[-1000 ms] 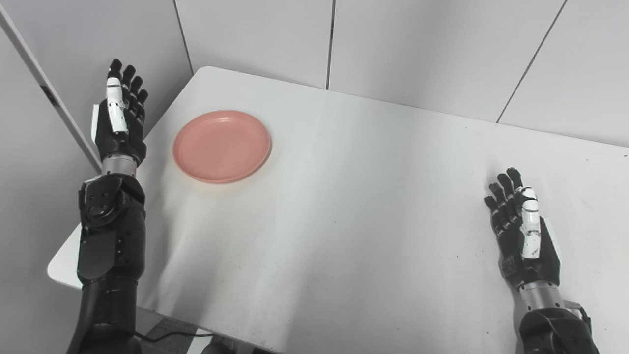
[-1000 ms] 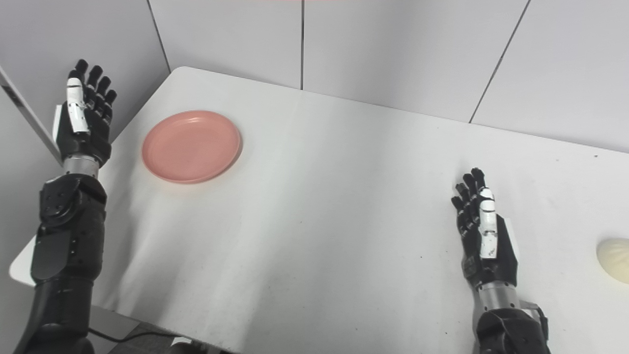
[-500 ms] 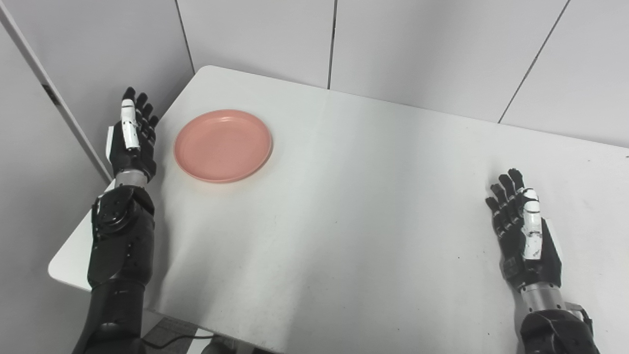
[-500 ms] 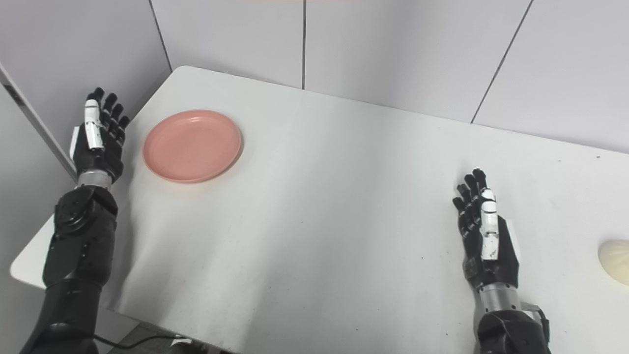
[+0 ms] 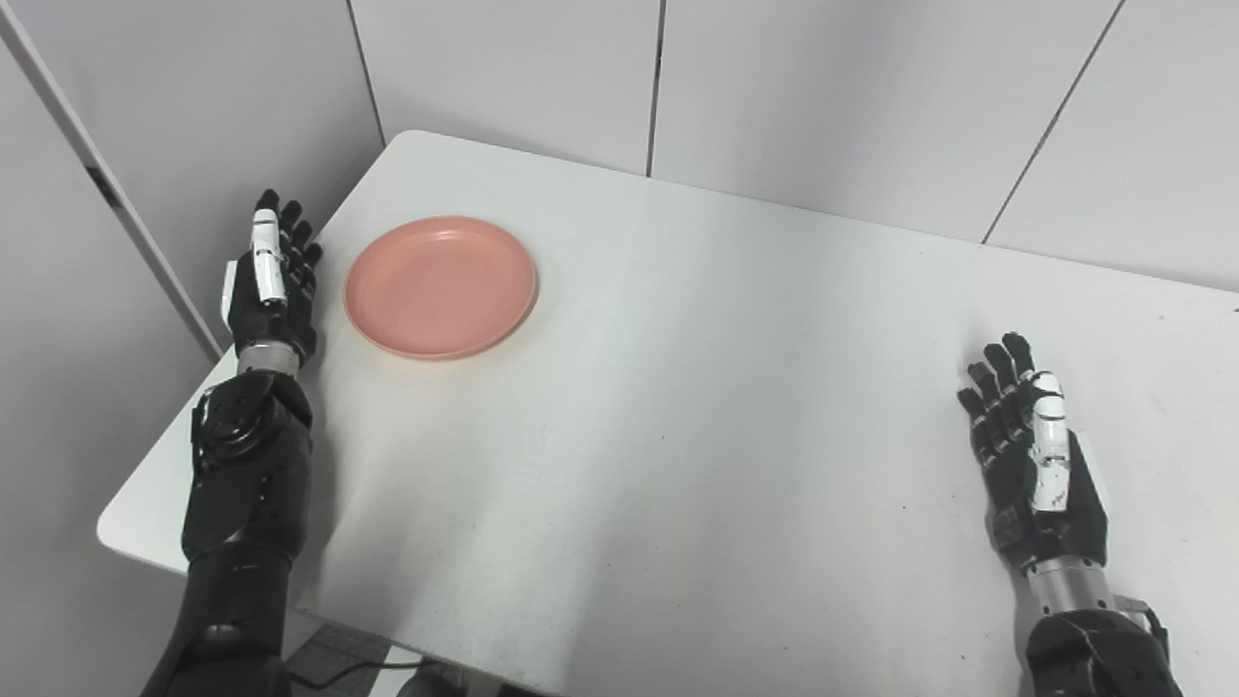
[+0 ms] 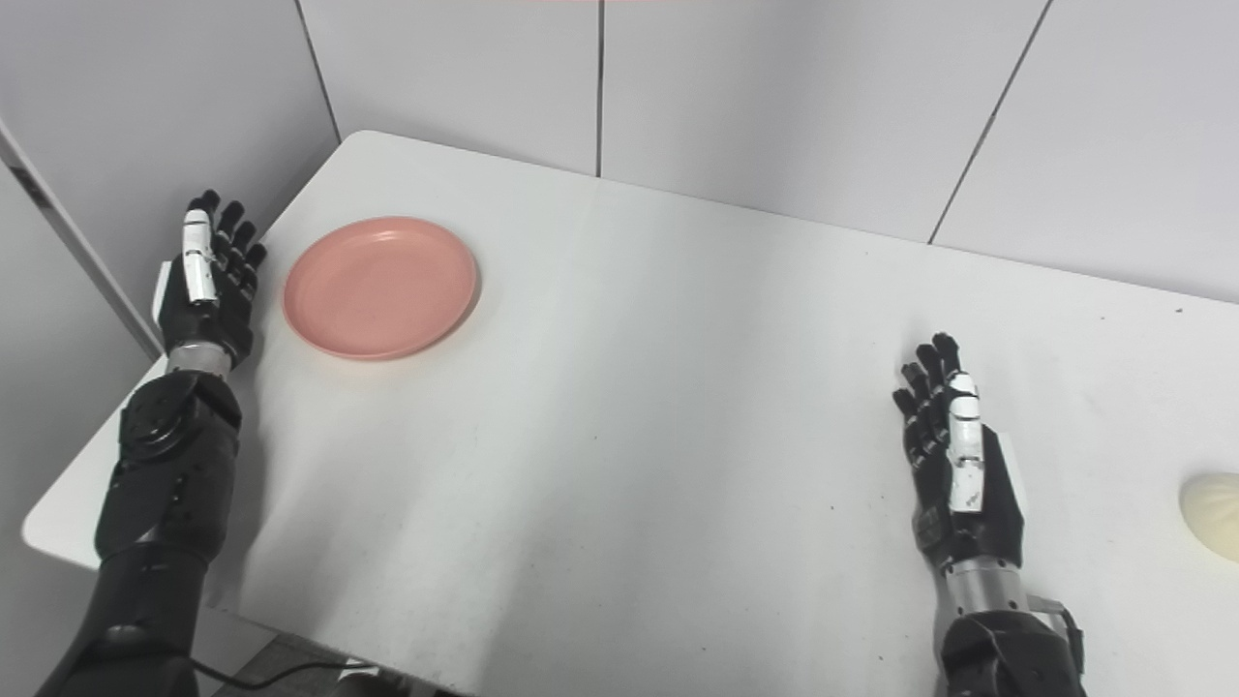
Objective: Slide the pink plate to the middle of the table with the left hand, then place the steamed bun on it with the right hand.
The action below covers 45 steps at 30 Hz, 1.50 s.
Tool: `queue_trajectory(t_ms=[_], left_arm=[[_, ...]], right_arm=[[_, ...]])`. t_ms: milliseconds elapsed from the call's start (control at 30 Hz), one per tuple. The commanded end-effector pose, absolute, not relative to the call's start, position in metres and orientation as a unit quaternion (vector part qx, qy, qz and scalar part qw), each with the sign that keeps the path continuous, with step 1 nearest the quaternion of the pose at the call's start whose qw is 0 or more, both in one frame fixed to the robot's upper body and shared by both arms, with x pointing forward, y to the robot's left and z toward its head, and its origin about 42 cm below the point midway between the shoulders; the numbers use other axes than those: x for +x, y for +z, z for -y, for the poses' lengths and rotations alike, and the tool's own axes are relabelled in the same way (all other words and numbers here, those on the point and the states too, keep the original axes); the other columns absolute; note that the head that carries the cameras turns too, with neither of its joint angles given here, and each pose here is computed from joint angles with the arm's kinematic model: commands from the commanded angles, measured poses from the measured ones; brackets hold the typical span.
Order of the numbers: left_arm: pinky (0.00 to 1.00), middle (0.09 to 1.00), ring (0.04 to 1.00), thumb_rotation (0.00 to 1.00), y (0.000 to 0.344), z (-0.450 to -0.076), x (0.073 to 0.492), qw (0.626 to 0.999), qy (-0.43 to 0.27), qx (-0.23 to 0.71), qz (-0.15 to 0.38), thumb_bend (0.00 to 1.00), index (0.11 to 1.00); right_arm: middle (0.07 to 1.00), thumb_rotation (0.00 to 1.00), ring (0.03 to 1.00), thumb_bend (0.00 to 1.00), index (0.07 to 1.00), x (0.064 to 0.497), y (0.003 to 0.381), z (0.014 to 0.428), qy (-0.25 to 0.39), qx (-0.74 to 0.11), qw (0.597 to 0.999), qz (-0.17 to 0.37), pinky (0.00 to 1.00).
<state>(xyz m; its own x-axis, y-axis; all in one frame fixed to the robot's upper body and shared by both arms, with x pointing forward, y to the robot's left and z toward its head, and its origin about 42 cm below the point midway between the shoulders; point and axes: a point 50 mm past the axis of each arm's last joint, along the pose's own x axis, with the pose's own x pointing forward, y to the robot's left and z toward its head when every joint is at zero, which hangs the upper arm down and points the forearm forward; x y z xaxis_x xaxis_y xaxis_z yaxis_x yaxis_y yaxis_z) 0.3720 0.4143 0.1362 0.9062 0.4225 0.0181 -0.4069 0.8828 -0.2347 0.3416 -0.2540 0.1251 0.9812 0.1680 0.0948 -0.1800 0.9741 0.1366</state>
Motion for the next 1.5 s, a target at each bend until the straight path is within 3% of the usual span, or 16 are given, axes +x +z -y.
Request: queue_trajectory(t_ms=[0, 700, 1467], left_arm=[[1.00, 0.980, 0.989, 1.00, 0.135, -0.406, 0.380, 0.973, 0.198, -0.115, 0.027, 0.39, 1.000], [1.00, 0.968, 0.981, 1.00, 0.111, -0.311, 0.396, 0.992, 0.051, -0.115, -0.026, 0.39, 0.996], [0.99, 0.978, 0.978, 1.00, 0.118, -0.245, 0.394, 0.992, -0.087, -0.077, -0.049, 0.41, 0.998]], right_arm=[[1.000, 1.00, 1.000, 0.13, 1.000, 0.329, 0.106, 0.260, 0.078, 0.082, 0.994, 0.010, 1.00], [1.000, 1.00, 1.000, 0.15, 1.000, 0.327, 0.108, 0.252, 0.075, 0.071, 0.995, 0.009, 1.00], [1.000, 1.00, 1.000, 0.18, 1.000, 0.323, 0.106, 0.230, 0.066, 0.055, 0.996, -0.002, 1.00]])
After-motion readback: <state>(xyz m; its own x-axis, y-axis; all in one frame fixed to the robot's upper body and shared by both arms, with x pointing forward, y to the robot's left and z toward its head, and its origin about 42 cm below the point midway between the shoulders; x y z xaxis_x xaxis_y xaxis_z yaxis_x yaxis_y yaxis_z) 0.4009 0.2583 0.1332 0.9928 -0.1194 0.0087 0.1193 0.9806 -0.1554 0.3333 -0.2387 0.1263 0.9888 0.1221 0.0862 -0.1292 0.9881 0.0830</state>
